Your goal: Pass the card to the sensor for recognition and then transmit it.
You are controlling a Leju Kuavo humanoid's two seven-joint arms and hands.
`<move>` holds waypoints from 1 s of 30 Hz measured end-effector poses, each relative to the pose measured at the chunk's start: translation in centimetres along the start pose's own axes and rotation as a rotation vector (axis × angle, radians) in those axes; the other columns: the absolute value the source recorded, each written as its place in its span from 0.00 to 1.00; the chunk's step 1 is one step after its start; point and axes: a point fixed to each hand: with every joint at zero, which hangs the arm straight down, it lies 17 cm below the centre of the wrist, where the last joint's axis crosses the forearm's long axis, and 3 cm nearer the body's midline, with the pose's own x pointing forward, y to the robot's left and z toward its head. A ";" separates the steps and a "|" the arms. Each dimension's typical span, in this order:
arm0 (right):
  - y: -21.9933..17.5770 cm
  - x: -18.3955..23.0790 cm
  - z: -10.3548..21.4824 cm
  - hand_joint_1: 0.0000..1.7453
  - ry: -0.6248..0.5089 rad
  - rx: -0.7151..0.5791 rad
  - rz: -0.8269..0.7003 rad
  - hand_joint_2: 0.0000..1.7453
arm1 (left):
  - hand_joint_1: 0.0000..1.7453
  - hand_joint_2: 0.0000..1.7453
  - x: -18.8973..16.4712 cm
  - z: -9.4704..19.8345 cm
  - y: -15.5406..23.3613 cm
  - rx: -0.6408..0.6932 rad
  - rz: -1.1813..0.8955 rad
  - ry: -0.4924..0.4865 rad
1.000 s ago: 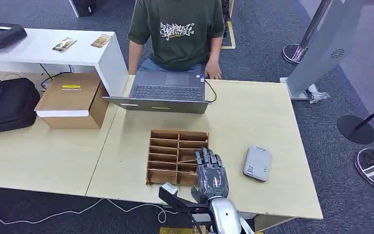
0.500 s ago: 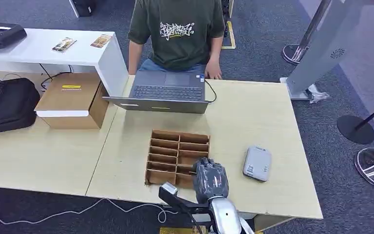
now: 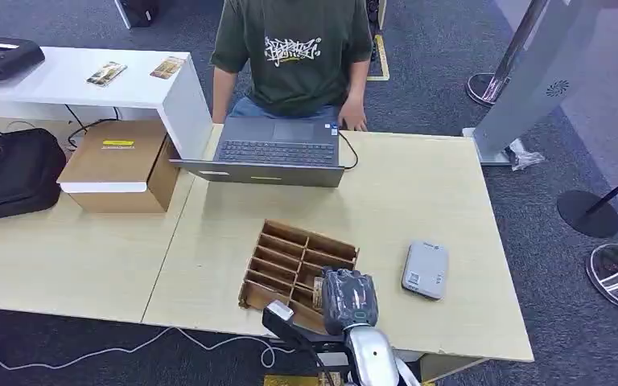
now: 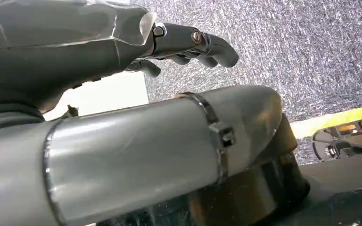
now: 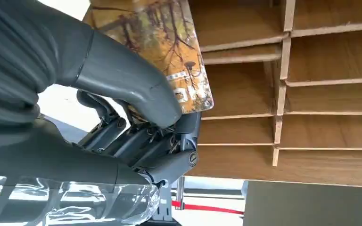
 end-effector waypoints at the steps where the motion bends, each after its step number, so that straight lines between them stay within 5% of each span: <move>1: 0.0 0.0 0.0 1.00 0.000 -0.001 0.000 1.00 | 0.00 0.00 0.0 0.0 0.0 0.000 0.000 0.000; 30: -8.7 -2.1 0.5 1.00 0.055 -0.292 -0.100 1.00 | 0.00 0.00 0.3 0.0 0.0 0.002 -0.046 -0.025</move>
